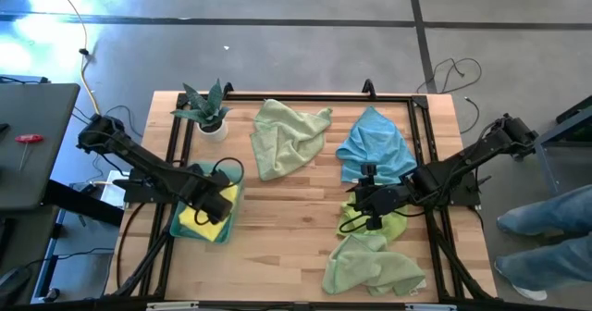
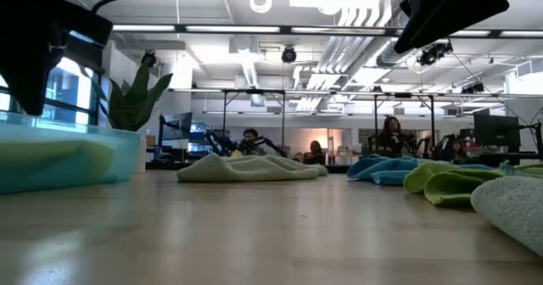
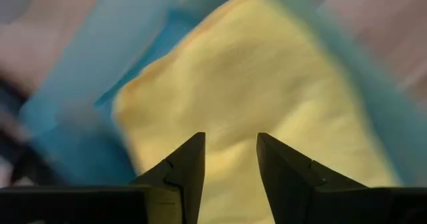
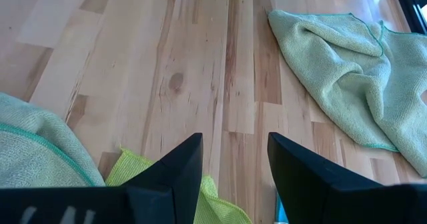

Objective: Fold microfiber towels
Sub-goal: Put the yellow microfiber towel into the green bin

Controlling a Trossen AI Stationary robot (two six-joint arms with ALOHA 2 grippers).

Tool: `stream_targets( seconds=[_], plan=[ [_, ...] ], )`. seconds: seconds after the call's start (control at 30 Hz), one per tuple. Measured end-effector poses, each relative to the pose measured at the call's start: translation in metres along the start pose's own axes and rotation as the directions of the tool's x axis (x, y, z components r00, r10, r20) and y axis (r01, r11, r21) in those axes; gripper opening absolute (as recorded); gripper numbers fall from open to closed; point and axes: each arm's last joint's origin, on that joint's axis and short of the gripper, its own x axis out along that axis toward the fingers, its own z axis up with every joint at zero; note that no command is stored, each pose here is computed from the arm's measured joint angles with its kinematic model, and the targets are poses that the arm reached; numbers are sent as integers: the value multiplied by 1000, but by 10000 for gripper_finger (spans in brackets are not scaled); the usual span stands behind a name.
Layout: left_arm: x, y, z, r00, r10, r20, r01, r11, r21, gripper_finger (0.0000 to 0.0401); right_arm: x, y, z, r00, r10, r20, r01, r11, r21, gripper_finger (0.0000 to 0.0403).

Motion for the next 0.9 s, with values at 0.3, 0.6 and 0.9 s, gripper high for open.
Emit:
stream_targets(
  seconds=[0.3,0.6,0.9],
  plan=[
    [10,-11,3,1000,-10,16,10,999,38,124,0,0,0,1000,0,0,0,1000,0,163],
    [30,-30,15,998,-3,57,-3,995,104,124,0,0,0,1000,0,-1,0,1000,0,163],
    [45,-40,30,995,-7,103,-4,995,104,124,0,0,0,1000,-1,0,1,1000,1,163]
  ],
)
